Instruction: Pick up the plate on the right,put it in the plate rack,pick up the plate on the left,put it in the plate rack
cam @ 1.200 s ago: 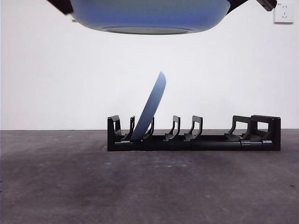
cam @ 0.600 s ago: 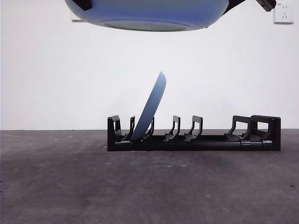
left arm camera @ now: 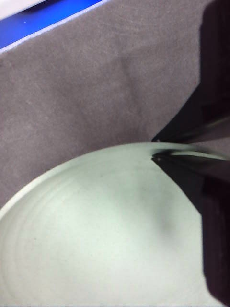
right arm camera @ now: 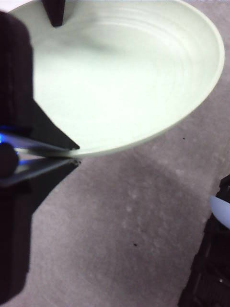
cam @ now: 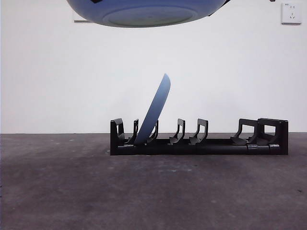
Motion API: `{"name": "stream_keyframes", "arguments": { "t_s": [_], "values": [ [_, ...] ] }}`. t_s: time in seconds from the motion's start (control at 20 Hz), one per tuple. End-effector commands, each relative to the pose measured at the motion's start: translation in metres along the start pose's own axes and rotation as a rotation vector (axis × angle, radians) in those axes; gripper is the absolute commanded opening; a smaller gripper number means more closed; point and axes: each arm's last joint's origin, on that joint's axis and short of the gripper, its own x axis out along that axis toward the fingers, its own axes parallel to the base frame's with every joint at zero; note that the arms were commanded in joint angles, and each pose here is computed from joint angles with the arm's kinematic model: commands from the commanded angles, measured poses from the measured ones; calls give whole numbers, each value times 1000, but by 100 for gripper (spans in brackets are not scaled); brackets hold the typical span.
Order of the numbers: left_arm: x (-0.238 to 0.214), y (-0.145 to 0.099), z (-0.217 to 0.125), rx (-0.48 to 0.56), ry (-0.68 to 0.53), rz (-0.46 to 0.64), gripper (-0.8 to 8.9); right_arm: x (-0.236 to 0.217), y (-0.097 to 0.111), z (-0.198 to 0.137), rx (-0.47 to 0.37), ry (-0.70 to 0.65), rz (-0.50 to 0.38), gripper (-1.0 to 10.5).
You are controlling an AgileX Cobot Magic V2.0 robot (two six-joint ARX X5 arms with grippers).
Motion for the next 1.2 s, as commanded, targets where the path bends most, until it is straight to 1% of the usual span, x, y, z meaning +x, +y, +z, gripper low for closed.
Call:
{"name": "stream_keyframes", "arguments": {
  "t_s": [0.05,0.25,0.45,0.55,0.65,0.7,0.8,0.95,1.05,1.2],
  "values": [
    [3,-1,1,-18,-1,-18,-8,-6,6,2,-24,-19,43,-11],
    [3,-2,2,-60,-41,-47,-8,-7,7,3,-28,-25,42,1],
    [3,-2,2,-77,-48,-51,-8,-9,7,4,-36,-35,39,8],
    [3,-2,2,-96,-49,-51,-8,-11,8,5,-41,-47,14,100],
    [3,-2,3,-106,-64,-59,-8,-16,9,7,-47,-66,-15,246],
    [3,-1,3,-117,-69,-60,-8,-19,10,8,-51,-77,-24,298],
    [3,-1,3,-135,-80,-64,-8,-26,13,10,-61,-105,-36,350],
    [3,1,5,-173,-124,-65,-8,-43,20,14,-83,-171,-70,350],
    [3,4,7,-223,-166,-56,-8,-60,26,15,-97,-234,-122,348],
    [3,18,10,-368,-312,-16,-8,-105,37,3,-99,-358,-334,346]
  ]
}}
